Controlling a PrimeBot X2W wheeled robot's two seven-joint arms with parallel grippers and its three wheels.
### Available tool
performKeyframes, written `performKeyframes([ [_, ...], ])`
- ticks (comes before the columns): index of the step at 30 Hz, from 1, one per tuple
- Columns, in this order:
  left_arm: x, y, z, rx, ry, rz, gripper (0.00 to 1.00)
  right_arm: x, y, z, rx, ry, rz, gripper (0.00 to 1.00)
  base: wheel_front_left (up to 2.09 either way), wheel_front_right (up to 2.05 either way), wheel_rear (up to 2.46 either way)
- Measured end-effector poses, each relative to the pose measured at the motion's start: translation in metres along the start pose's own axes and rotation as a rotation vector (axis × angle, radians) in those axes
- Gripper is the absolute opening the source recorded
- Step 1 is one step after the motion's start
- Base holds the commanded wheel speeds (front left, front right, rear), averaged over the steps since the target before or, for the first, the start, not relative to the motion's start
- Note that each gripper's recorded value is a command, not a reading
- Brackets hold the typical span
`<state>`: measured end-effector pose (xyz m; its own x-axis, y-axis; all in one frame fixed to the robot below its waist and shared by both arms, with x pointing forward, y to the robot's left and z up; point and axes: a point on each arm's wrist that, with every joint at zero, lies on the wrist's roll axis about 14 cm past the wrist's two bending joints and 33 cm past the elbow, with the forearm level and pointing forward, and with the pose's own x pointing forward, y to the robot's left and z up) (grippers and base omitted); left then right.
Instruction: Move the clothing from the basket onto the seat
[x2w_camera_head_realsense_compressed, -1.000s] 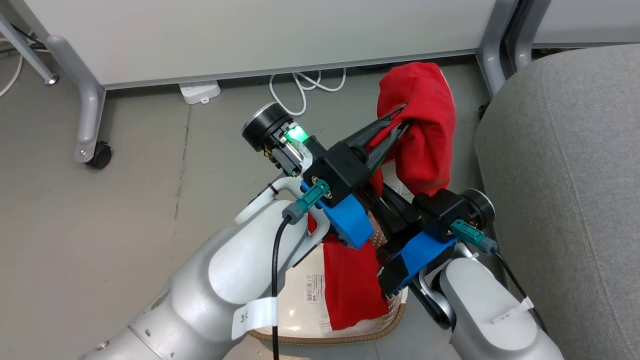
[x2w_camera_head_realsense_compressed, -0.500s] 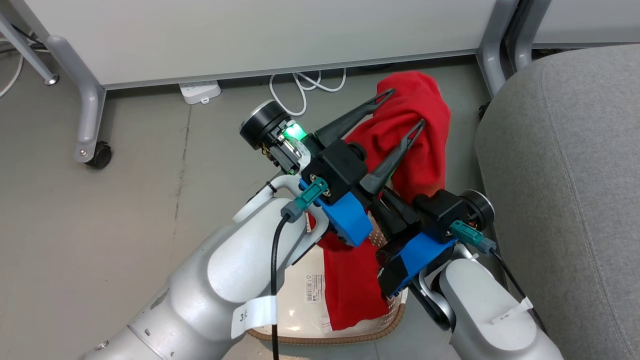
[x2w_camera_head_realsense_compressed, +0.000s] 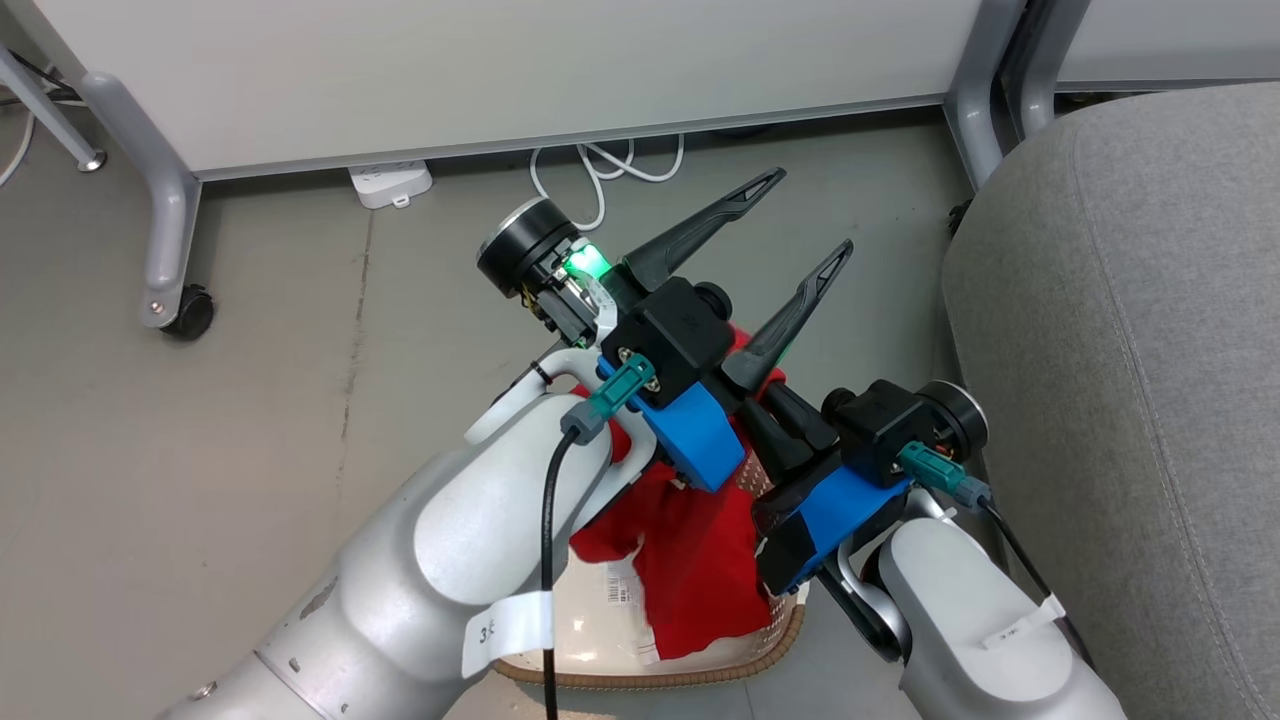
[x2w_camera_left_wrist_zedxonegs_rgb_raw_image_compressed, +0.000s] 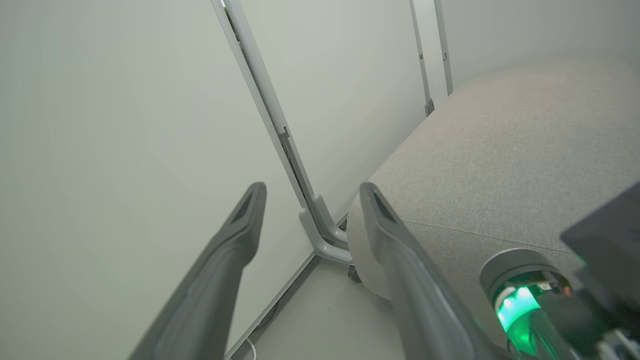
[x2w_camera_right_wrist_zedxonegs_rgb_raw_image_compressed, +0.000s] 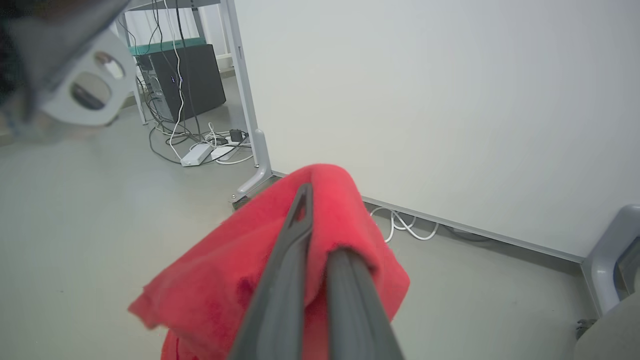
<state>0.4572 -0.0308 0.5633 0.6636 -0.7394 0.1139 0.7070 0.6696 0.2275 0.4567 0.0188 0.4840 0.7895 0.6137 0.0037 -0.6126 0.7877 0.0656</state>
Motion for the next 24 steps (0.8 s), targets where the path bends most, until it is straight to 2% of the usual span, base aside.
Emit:
performKeyframes([
  [12, 0.007, -0.007, -0.006, -0.016, 0.004, -0.025, 1.00, -0.007, -0.025, 0.005, -0.004, -0.017, -0.075, 0.00, 0.00, 0.00, 0.00],
  [24, 0.021, -0.026, -0.025, -0.054, 0.019, -0.096, 1.00, -0.033, -0.074, 0.008, -0.027, -0.034, -0.228, 0.00, 0.00, 0.00, 0.00],
])
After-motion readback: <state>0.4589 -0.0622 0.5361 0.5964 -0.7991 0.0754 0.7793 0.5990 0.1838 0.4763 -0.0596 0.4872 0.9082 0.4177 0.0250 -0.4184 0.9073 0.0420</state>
